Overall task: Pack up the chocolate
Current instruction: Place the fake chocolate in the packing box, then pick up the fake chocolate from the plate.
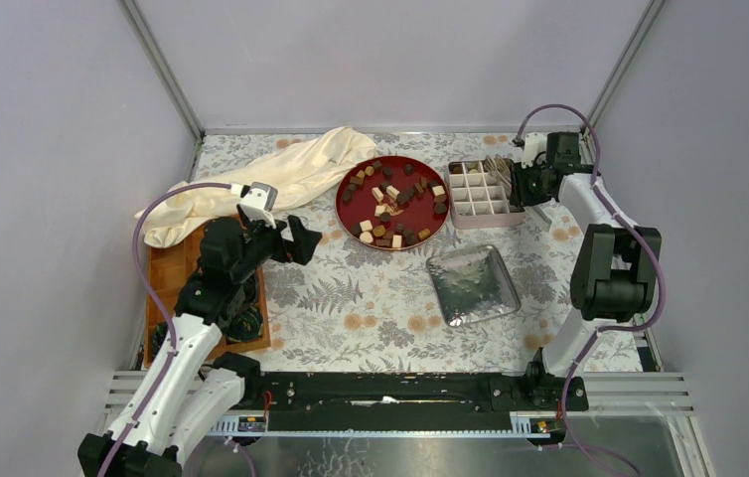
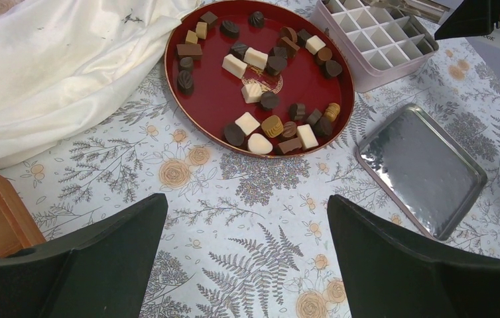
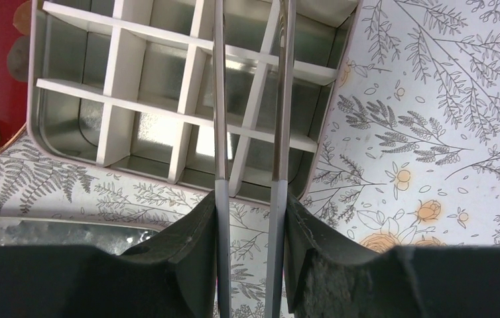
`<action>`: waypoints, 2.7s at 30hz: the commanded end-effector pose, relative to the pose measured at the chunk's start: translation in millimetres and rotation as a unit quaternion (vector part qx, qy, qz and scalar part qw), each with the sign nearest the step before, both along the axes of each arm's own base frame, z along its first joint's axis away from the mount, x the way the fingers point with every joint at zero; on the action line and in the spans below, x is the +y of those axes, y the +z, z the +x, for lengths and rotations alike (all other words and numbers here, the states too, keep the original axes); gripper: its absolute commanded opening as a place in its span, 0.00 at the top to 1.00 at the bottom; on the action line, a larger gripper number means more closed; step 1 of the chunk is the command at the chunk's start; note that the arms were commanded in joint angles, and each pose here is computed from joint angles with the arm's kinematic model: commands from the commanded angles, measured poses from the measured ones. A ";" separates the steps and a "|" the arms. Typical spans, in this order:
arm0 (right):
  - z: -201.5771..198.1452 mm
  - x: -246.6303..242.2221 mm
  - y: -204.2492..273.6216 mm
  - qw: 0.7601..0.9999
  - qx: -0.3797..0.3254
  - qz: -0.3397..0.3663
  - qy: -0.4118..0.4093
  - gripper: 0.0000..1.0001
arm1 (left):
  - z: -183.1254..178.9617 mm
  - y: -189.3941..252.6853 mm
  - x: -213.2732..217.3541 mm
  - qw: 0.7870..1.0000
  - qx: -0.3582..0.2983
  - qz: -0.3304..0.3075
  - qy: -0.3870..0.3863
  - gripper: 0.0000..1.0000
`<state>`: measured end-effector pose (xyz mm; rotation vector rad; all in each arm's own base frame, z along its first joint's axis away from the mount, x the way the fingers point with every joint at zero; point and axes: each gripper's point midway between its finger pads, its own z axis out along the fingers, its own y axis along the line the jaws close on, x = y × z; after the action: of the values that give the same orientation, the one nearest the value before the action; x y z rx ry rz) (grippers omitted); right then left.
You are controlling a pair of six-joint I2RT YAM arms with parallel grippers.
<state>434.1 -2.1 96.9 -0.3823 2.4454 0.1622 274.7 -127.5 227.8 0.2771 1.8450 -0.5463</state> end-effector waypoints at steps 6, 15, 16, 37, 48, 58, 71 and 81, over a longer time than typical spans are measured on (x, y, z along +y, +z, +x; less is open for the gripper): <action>25.4 -6.3 18.3 0.999 -0.042 -0.009 -0.010 0.69 | -0.5 5.5 -5.7 1.000 -0.011 -0.010 -0.012 0.01; 24.6 -3.9 22.2 0.999 -0.046 -0.003 -0.008 0.58 | -0.8 6.8 -4.7 1.000 -0.015 -0.009 -0.010 0.01; 24.9 -2.8 22.8 0.999 -0.047 0.000 -0.008 0.57 | -0.7 6.0 -4.8 1.000 -0.014 -0.008 -0.010 0.01; 21.6 0.2 58.9 0.996 -0.089 0.003 -0.003 0.52 | -1.4 8.0 -4.8 1.000 -0.018 -0.009 -0.010 0.01; 18.6 0.8 63.0 0.995 -0.096 0.003 -0.002 0.54 | -1.1 6.7 -5.0 1.000 -0.015 -0.008 -0.010 0.01; 17.9 -6.5 35.2 0.998 -0.054 -0.013 -0.008 0.73 | -1.6 7.9 -5.5 1.000 -0.017 -0.009 -0.012 0.01; 12.6 9.4 22.0 0.999 -0.019 0.021 0.024 0.78 | -1.6 7.6 -5.5 1.000 -0.016 -0.009 -0.012 0.01; -5.7 49.8 92.3 0.984 -0.112 0.105 0.090 0.76 | -0.2 5.2 -4.5 1.000 -0.013 -0.007 -0.008 0.01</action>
<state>430.3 16.1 124.2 -0.4187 2.3748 0.2742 273.8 -128.9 228.2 0.2831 1.8434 -0.5528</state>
